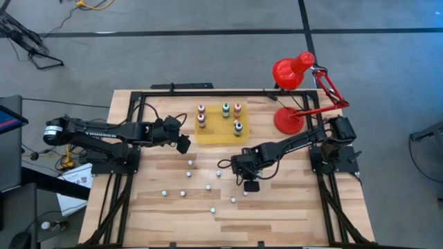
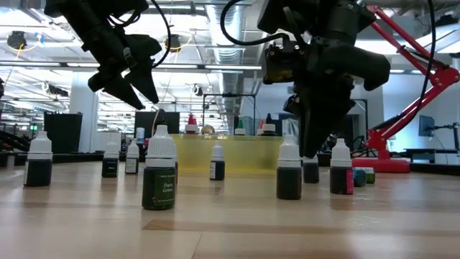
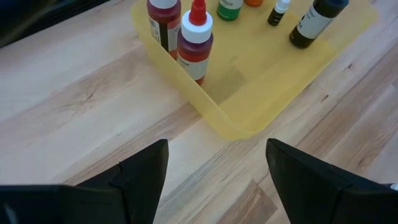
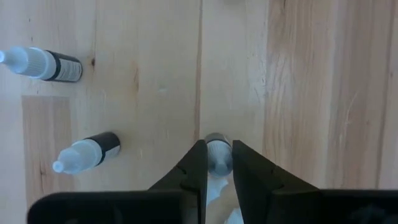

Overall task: Pick & Place food coloring
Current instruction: Put the small white food coloring in the bin

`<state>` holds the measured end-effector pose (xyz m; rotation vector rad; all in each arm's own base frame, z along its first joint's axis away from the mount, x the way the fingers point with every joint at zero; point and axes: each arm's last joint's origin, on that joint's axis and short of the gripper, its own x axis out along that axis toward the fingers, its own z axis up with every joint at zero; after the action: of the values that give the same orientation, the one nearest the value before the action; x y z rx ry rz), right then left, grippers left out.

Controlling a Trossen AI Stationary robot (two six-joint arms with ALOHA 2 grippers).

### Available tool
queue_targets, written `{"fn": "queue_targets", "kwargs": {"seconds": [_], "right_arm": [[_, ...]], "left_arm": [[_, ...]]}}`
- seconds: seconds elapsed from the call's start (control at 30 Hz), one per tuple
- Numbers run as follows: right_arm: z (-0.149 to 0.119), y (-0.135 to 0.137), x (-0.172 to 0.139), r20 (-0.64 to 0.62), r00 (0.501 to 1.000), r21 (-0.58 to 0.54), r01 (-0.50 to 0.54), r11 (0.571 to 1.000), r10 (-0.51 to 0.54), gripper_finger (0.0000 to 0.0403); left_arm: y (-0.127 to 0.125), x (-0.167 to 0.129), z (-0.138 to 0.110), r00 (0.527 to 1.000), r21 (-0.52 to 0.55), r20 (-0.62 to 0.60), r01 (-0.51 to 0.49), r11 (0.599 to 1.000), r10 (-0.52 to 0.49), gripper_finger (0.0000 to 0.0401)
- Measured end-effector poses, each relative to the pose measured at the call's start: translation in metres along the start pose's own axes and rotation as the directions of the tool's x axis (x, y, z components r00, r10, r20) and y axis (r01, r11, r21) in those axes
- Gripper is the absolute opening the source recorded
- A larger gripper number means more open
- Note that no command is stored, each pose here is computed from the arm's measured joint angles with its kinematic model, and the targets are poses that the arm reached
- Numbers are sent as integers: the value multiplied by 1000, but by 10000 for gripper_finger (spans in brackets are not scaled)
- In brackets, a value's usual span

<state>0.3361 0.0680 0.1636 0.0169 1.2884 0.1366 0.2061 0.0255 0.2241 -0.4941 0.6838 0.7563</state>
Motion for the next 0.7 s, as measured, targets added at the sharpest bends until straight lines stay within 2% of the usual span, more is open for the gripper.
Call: {"fn": "queue_targets", "kwargs": {"seconds": [0.23,0.43,0.6,0.7], "right_arm": [[4,1,-9,-7,1000,1,0,1000,0,48],[18,0,-45,55,998,-23,11,1000,-10,49],[23,-13,-85,156,984,-36,96,995,-89,49],[25,-30,-105,226,958,3,181,983,-177,50]], "left_arm": [[0,0,0,1000,-3,0,0,1000,0,263],[0,0,0,1000,-6,-2,2,1000,-2,263],[0,0,0,1000,-8,-3,6,1000,-6,263],[0,0,0,1000,-8,-3,6,1000,-6,263]]}}
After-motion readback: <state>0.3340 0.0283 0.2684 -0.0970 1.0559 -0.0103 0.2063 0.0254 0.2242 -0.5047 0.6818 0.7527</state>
